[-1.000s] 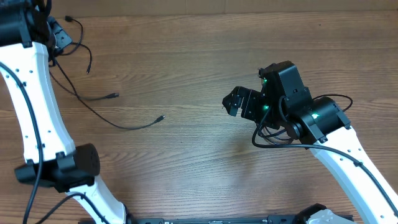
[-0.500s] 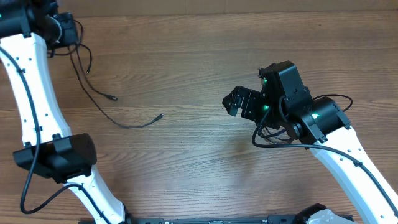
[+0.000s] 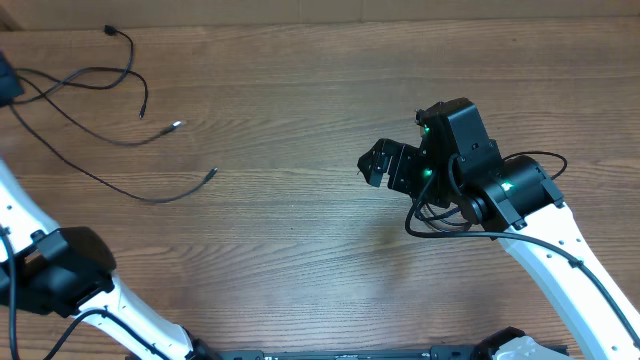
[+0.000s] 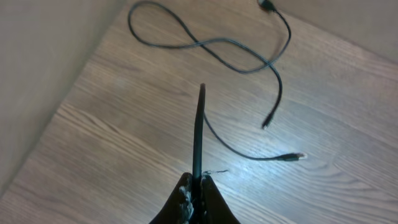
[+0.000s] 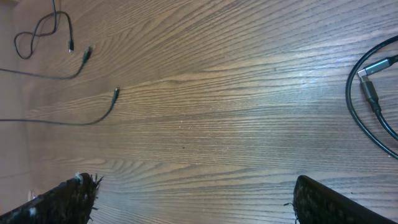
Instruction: Untangle cables
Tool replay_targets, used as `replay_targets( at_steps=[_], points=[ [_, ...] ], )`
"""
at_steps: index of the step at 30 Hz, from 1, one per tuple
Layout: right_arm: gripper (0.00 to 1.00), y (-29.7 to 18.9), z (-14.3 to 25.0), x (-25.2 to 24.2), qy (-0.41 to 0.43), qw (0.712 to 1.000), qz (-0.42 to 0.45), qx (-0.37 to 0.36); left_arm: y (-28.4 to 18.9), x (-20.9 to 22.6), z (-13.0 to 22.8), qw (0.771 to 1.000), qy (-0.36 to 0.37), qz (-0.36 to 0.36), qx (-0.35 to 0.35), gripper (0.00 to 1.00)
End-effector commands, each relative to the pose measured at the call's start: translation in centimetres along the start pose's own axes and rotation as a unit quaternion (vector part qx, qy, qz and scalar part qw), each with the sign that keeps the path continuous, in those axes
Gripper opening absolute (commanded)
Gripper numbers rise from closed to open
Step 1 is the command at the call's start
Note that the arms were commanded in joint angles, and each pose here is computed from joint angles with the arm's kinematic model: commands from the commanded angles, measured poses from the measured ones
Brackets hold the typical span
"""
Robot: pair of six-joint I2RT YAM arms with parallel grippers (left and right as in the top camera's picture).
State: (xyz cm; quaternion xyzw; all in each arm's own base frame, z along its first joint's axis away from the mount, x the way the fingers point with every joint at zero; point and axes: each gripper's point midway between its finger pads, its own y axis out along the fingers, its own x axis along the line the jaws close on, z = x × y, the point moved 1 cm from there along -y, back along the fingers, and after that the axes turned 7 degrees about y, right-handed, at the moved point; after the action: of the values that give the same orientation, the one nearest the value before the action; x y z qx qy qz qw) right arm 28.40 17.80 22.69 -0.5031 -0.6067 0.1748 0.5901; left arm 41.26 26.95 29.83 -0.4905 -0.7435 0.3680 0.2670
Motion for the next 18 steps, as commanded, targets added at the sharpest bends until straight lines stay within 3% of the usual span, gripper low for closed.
replay_targets(
  at_steps=[1, 9, 16, 17, 18],
  points=[
    [1.0, -0.3, -0.5, 0.2, -0.002, 1.0, -0.002, -0.011, 1.8, 1.6, 0.1, 1.0, 0.016, 0.02, -0.002, 0.05],
    [1.0, -0.3, -0.5, 0.2, -0.002, 1.0, -0.002, -0.011, 6.5, 6.5, -0.7, 1.0, -0.004, -0.014, -0.023, 0.04],
    [1.0, -0.3, -0.5, 0.2, -0.002, 1.0, -0.001, -0.011, 9.4, 12.3, 1.4, 0.989, -0.058, -0.133, 0.015, 0.06],
    [1.0, -0.3, -0.5, 0.2, -0.002, 1.0, -0.002, -0.011, 9.5, 12.6, 1.6, 0.988, -0.07, -0.138, 0.016, 0.23],
    [1.0, -0.3, -0.5, 0.2, -0.002, 1.0, -0.001, -0.011, 9.6, 12.8, 1.8, 0.987, -0.082, -0.138, 0.017, 0.47]
  ],
)
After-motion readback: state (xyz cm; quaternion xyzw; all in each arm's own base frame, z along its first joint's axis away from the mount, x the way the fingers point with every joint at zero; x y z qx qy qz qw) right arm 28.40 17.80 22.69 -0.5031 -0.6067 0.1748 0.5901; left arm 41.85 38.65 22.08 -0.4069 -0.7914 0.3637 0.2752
